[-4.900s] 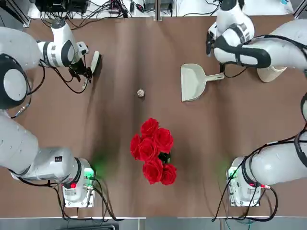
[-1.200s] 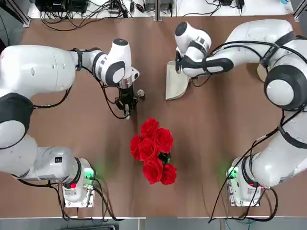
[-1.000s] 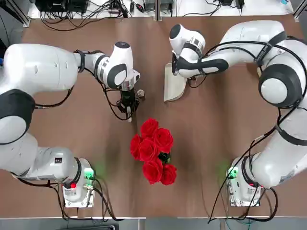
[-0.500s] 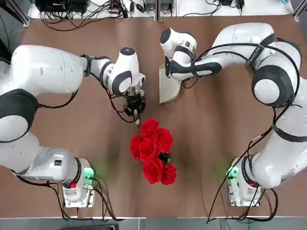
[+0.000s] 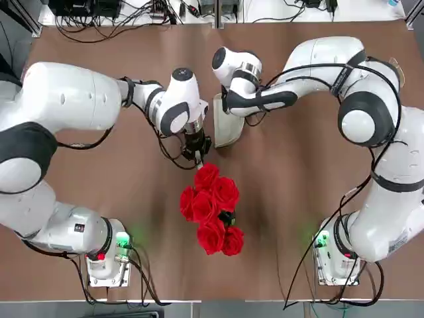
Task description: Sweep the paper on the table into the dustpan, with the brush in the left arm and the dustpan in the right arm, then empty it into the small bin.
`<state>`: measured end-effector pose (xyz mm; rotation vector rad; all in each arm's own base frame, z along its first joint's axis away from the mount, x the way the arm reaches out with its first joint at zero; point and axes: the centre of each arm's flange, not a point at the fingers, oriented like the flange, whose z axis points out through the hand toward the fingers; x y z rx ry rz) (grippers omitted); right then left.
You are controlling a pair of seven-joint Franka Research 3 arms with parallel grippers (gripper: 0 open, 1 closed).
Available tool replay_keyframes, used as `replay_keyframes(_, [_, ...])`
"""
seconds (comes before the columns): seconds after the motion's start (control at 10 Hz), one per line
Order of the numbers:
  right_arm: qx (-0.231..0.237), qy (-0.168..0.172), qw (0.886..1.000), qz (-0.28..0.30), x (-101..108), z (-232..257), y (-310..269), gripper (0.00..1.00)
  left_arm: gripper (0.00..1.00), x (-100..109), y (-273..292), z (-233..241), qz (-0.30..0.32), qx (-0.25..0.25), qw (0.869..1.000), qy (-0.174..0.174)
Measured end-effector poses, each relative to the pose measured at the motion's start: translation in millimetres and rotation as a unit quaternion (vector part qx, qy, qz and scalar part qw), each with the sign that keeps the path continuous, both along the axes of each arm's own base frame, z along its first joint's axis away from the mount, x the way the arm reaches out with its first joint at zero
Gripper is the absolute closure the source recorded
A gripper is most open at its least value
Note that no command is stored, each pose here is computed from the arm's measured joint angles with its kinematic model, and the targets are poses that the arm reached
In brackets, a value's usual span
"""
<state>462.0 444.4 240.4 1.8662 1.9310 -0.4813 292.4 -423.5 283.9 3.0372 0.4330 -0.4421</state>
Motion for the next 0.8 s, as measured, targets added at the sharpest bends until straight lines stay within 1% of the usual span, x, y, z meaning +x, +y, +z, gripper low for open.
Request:
replay_keyframes(0.2, [0.002,0.002,1.000,0.010,-7.9,-3.8,8.8,0.68,0.73,-3.5,-16.1,-11.3,-0.002,0.007,1.000,-0.002])
replay_keyframes(0.5, [0.004,0.001,1.000,0.020,-16.6,-3.5,18.1,0.68,0.73,-4.6,-21.6,-30.8,-0.002,0.021,1.000,0.007])
replay_keyframes(0.8, [0.004,0.001,1.000,0.020,-16.6,-3.9,18.3,0.68,0.73,6.5,-30.9,-18.3,0.007,0.006,1.000,-0.002])
